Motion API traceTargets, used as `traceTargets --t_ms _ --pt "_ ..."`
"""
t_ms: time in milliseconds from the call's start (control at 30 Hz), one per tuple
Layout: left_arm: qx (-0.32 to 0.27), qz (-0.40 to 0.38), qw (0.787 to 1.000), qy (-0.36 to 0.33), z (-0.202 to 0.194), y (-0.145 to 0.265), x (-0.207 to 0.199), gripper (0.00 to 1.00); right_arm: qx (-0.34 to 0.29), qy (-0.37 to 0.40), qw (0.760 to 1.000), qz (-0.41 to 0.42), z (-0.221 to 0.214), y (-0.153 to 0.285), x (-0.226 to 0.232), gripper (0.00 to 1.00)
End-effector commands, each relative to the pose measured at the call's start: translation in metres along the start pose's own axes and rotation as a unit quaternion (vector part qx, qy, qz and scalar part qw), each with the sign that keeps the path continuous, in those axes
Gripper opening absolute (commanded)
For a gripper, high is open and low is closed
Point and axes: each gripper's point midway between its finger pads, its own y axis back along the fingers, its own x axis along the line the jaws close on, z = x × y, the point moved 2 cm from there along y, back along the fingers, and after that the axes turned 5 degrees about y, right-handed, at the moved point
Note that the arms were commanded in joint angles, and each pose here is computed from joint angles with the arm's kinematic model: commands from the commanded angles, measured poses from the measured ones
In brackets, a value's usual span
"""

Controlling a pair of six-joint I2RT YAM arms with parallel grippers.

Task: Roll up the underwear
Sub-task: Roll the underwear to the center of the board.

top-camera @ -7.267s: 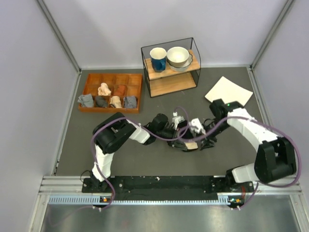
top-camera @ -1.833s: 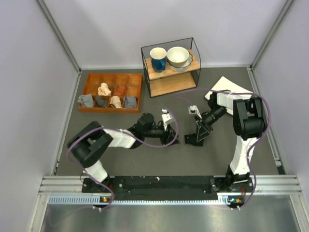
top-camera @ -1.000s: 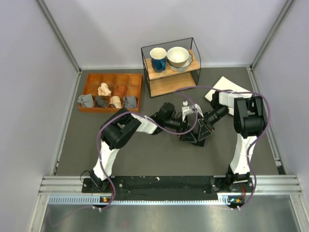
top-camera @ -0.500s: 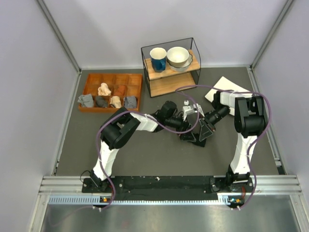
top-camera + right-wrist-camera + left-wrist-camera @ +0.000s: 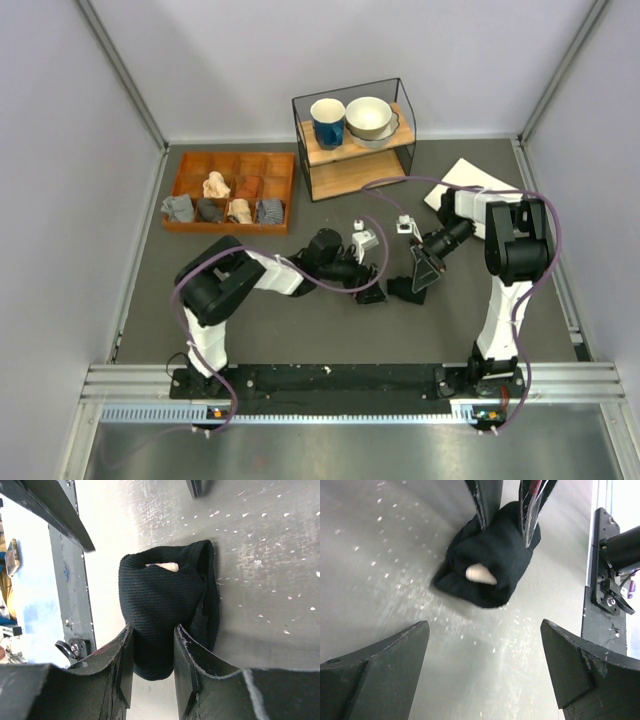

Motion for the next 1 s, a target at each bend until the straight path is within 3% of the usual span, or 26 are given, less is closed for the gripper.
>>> traceTargets --t_ms 0,233,400,533,633,667,800,867,967 --pt "-0.065 0.065 0.995 -0.045 0.032 0.029 -0.006 0.99 0.027 0.013 1.0 -0.006 -0.005 0.001 0.006 0.32" --pt "-0.092 0.137 0.984 -0.069 0.033 0.074 -0.015 0.99 0.032 0.012 0.999 -0.013 -0.009 0.001 0.005 0.32" --pt "-0.158 0.144 0.973 -0.088 0.056 0.108 -0.042 0.99 0.034 0.014 0.999 -0.021 -0.01 0.0 0.004 0.32" --pt "-0.218 0.163 0.961 -0.056 0.054 0.127 -0.038 0.99 0.036 0.012 0.999 -0.023 -0.012 0.0 0.004 0.32" --pt "-0.174 0.111 0.976 -0.074 0.043 0.113 -0.043 0.97 0.041 0.011 0.999 -0.024 -0.014 -0.001 0.003 0.32" --pt "-0.15 0.084 0.982 -0.082 0.037 0.106 -0.048 0.91 0.042 0.009 0.999 -0.023 -0.015 -0.001 0.004 0.32" --pt "-0.096 0.03 0.993 -0.068 0.025 0.071 -0.054 0.84 0.044 0.011 0.999 -0.027 -0.016 -0.001 0.005 0.32" --pt "-0.092 0.011 0.994 -0.063 0.023 0.053 -0.05 0.84 0.045 0.013 0.998 -0.029 -0.018 -0.002 0.006 0.32" --pt "-0.096 -0.025 0.994 -0.043 0.029 0.027 -0.05 0.95 0.05 0.011 0.998 -0.029 -0.02 -0.002 0.006 0.32"
